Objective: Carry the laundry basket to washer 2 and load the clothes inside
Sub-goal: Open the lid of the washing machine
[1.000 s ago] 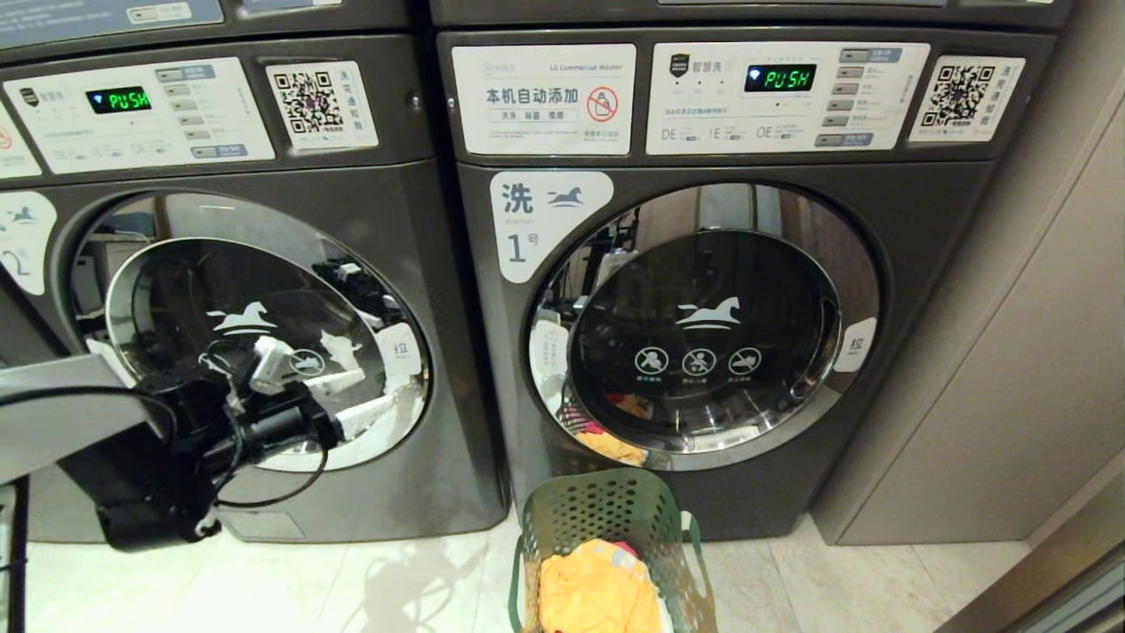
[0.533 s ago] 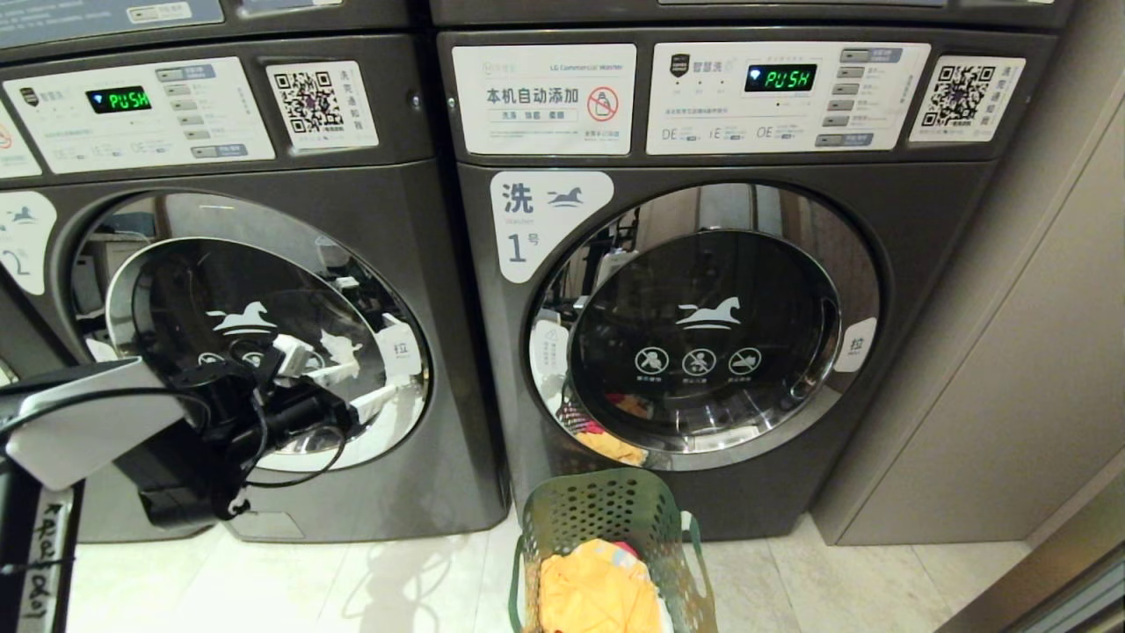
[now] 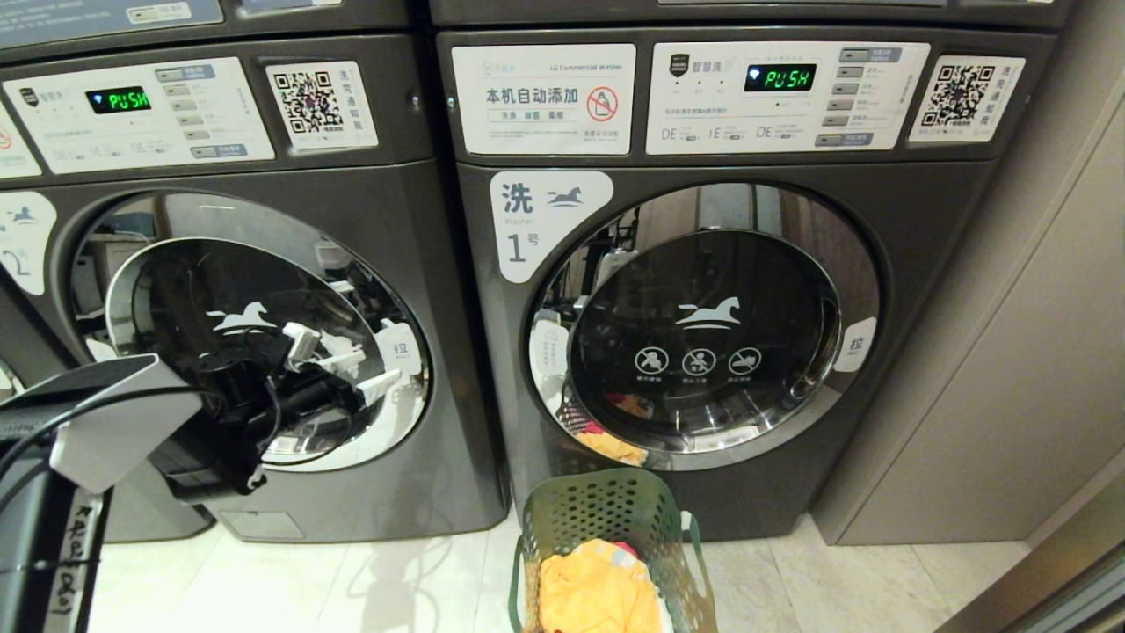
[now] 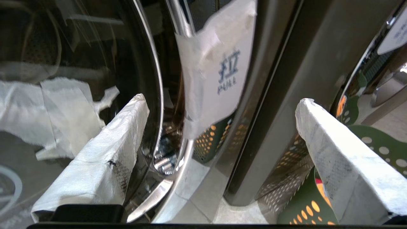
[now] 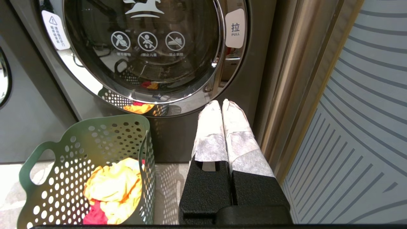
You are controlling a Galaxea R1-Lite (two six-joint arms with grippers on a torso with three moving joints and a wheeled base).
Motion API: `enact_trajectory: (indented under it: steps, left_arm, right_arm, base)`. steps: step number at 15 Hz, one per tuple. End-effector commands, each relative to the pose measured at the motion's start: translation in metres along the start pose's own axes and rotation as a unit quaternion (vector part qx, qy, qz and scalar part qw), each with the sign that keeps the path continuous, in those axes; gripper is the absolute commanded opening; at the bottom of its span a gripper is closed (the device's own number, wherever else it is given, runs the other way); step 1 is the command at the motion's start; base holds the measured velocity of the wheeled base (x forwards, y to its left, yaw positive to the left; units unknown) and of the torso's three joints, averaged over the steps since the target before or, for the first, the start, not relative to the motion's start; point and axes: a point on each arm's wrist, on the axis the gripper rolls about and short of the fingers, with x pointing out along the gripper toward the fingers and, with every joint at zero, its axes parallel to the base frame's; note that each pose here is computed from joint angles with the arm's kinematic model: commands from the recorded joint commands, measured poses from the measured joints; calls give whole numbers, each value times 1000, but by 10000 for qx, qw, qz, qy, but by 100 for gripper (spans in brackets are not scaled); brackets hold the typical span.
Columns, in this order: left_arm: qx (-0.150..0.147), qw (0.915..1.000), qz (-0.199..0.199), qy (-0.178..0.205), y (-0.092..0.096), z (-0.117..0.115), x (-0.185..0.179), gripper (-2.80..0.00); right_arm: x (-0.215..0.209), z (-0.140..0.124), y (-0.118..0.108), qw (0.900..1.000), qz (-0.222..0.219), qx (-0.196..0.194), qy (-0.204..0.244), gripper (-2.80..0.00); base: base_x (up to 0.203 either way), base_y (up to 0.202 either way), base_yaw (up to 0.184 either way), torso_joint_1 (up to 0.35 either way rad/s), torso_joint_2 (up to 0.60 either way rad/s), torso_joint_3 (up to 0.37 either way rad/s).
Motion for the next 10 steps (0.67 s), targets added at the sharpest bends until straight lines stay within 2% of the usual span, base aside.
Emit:
enact_trajectory:
  steps: [1,4,10]
  left_arm:
    - [47,9999,-54,-110,6,3,8,0]
    - [-25,9991,-380,-172,4,7,23,0]
    - [-108,9967,-803,-105,-9,-5,37,0]
  right_arm:
    - [2,-9,0,9999,-7,-1,170,-280]
    - [2,-9,0,9999,-7,-1,170,-280]
    - [2,-9,0,9999,-4,-1,170,-280]
  base:
    - [0,0,0,0,0,0]
    - [0,0,0,0,0,0]
    - [0,0,0,0,0,0]
